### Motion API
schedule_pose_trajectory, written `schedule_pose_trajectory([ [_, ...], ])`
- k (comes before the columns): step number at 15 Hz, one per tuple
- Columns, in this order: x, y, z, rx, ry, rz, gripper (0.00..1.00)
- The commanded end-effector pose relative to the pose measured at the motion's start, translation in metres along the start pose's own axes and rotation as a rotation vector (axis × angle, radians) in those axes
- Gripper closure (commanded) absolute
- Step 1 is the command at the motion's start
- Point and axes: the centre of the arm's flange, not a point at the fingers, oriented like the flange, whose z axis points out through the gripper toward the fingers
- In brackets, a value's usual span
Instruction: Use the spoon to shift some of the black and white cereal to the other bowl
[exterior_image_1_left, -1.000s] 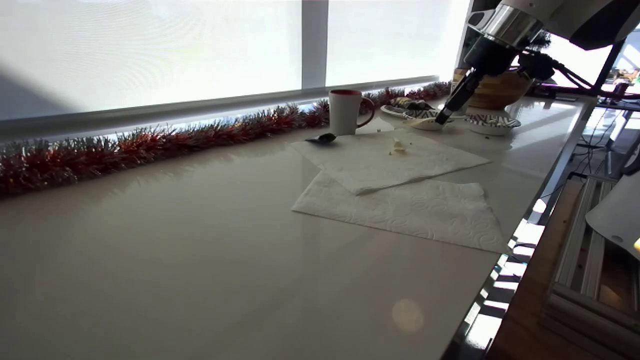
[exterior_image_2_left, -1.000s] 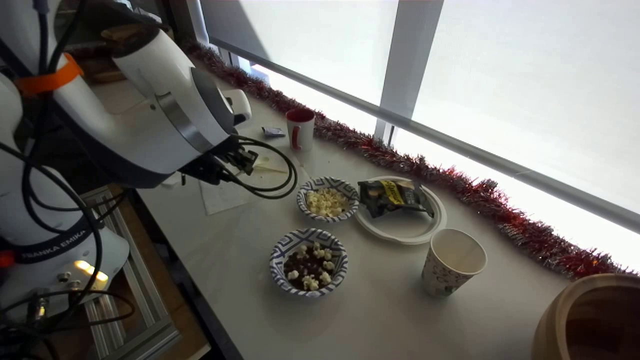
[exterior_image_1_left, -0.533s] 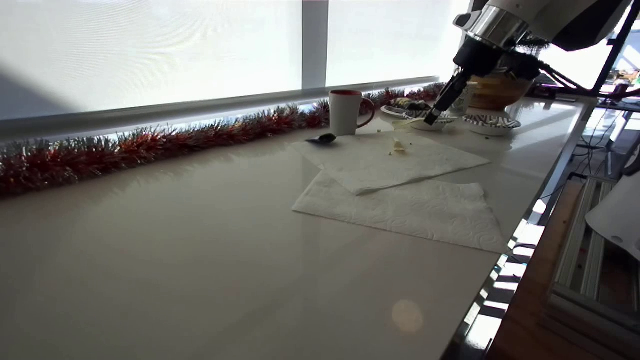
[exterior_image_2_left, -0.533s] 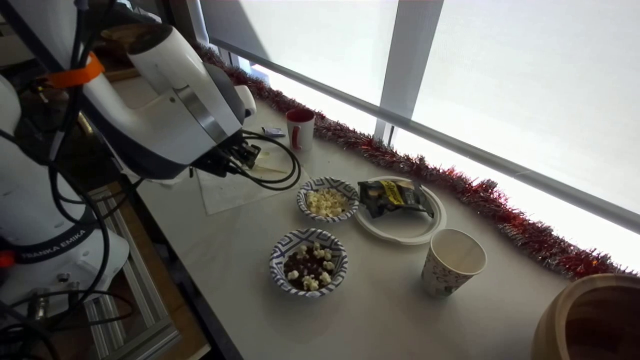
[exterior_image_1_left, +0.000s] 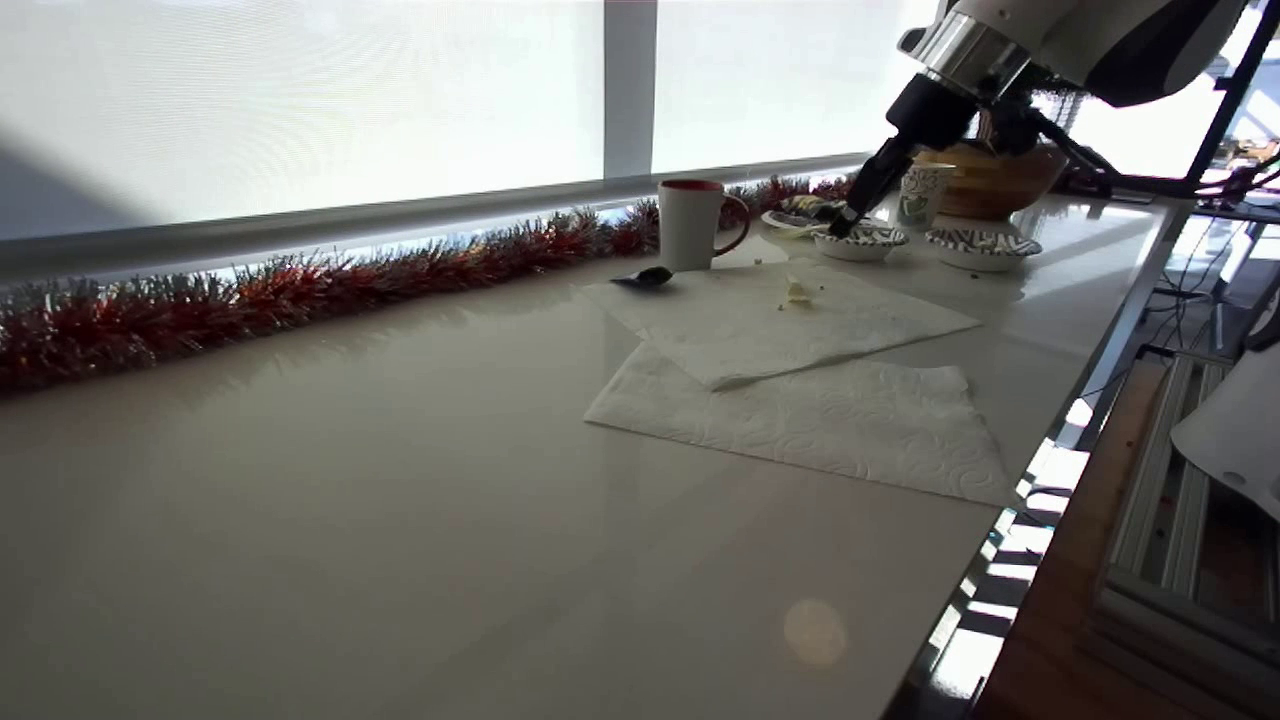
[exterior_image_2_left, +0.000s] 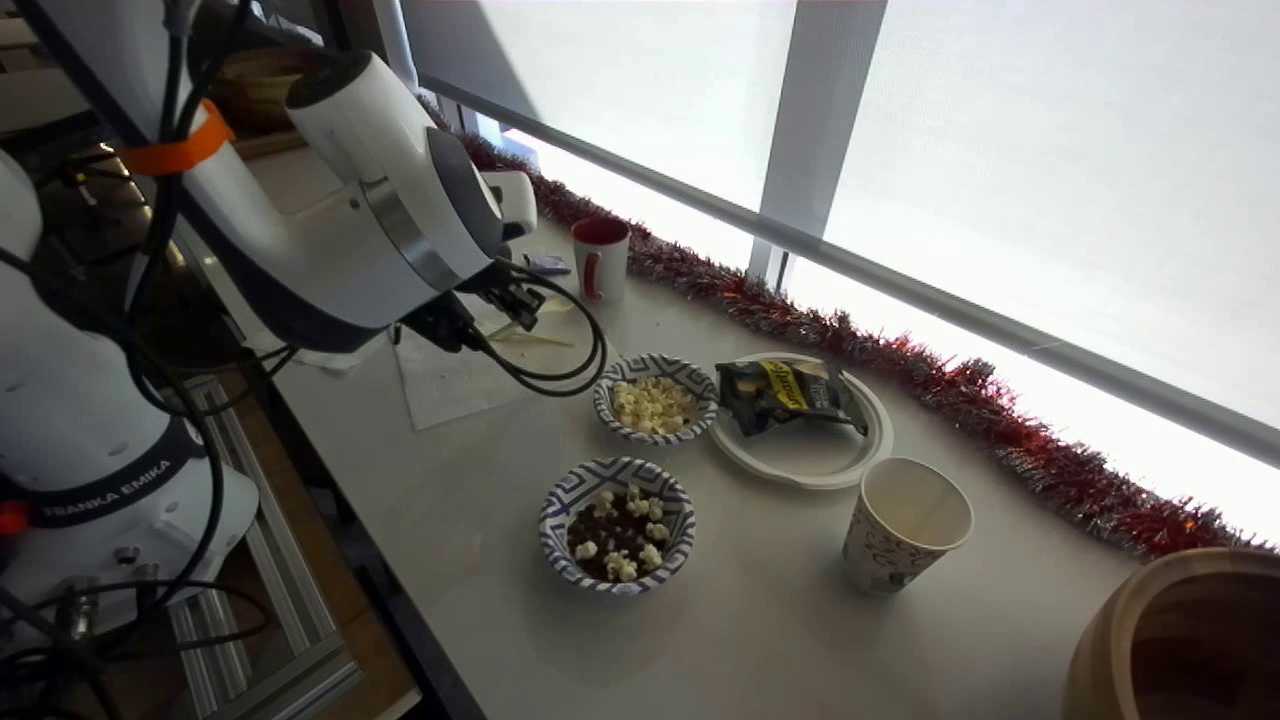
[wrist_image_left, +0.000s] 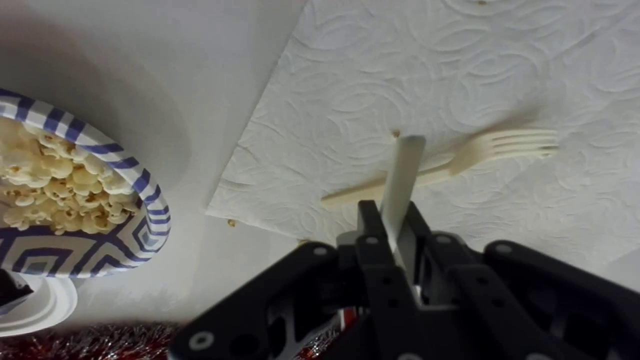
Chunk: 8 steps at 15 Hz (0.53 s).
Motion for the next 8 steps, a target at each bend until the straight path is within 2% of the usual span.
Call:
schedule_pose_trajectory([
  [1, 0.001, 0.004, 0.024, -0.028, -0.011, 0.097, 0.97],
  [8, 0.008, 0.016, 0.057, -0.08, -0.025, 0.228, 0.97],
])
